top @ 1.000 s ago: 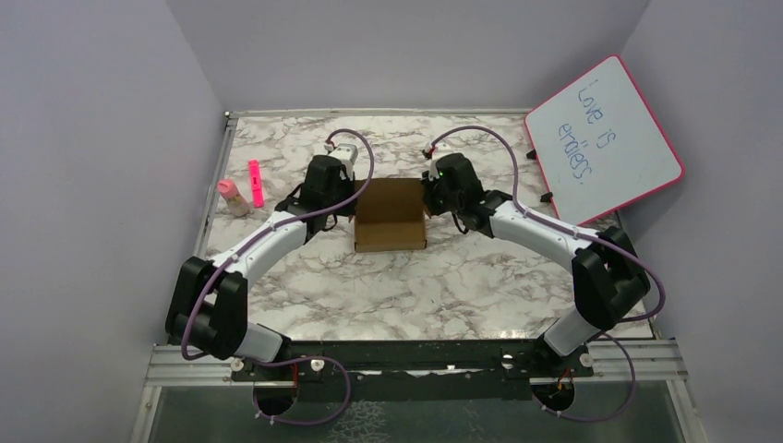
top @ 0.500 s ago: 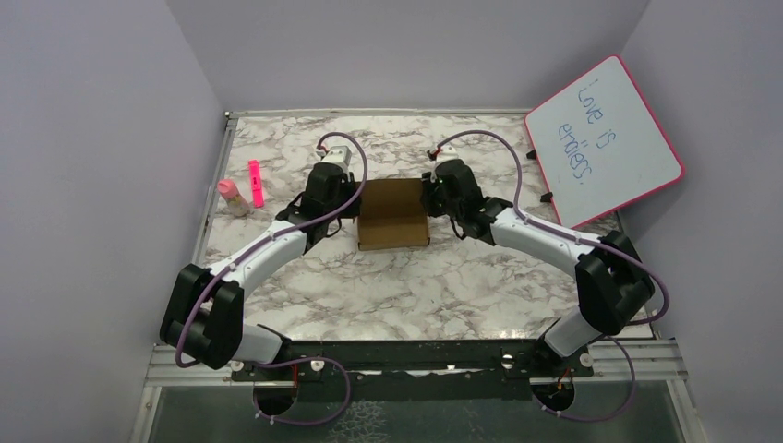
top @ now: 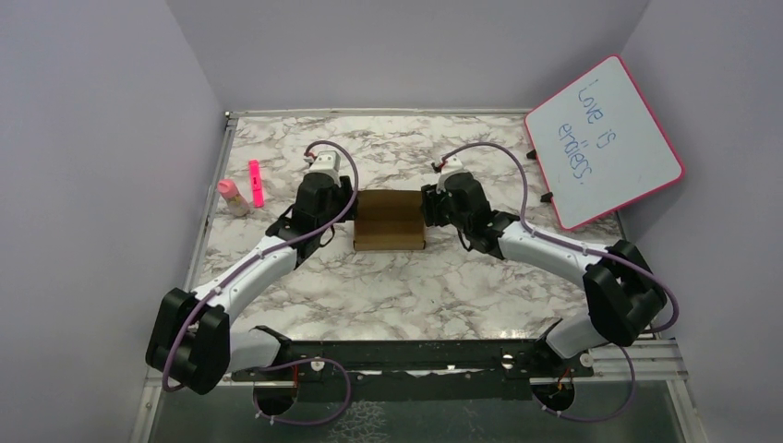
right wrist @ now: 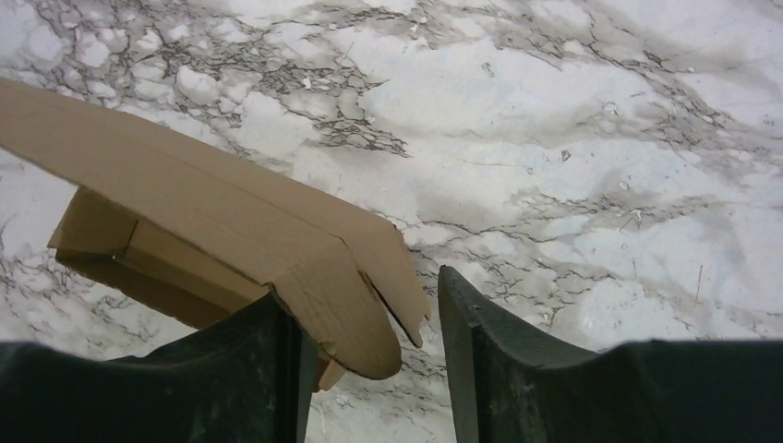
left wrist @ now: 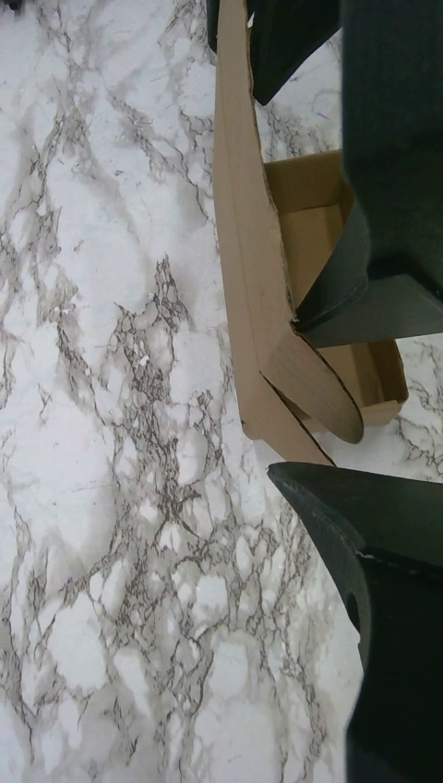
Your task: Fold the paper box
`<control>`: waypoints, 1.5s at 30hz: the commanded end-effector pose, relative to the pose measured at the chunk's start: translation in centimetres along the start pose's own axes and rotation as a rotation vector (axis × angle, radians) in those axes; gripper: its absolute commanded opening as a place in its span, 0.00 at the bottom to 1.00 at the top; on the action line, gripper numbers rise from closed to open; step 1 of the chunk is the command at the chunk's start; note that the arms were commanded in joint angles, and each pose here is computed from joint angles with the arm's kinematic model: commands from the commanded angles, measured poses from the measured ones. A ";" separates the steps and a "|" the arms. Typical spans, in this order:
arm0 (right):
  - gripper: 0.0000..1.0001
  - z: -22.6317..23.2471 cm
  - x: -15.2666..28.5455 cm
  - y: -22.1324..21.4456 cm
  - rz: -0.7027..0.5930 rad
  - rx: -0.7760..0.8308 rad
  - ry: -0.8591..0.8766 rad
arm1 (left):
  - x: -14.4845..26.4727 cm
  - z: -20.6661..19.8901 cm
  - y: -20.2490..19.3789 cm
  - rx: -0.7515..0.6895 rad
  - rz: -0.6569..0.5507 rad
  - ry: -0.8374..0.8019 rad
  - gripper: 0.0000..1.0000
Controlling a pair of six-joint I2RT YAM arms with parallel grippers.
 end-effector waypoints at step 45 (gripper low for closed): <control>0.16 -0.4 1.1 0.6 -0.123 0.097 0.103 | 1.5 2.5 -1.0 -0.209 0.169 -0.298 0.32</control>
Point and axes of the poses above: each gripper's point midway between its finger pads, its own x axis back along the fingers, its own z axis along the line the jaws close on, y = z × x, the point moved 4 cm from there along x, back along the fingers, and after that the axes turned 2 degrees about x, right-handed, at the moved point
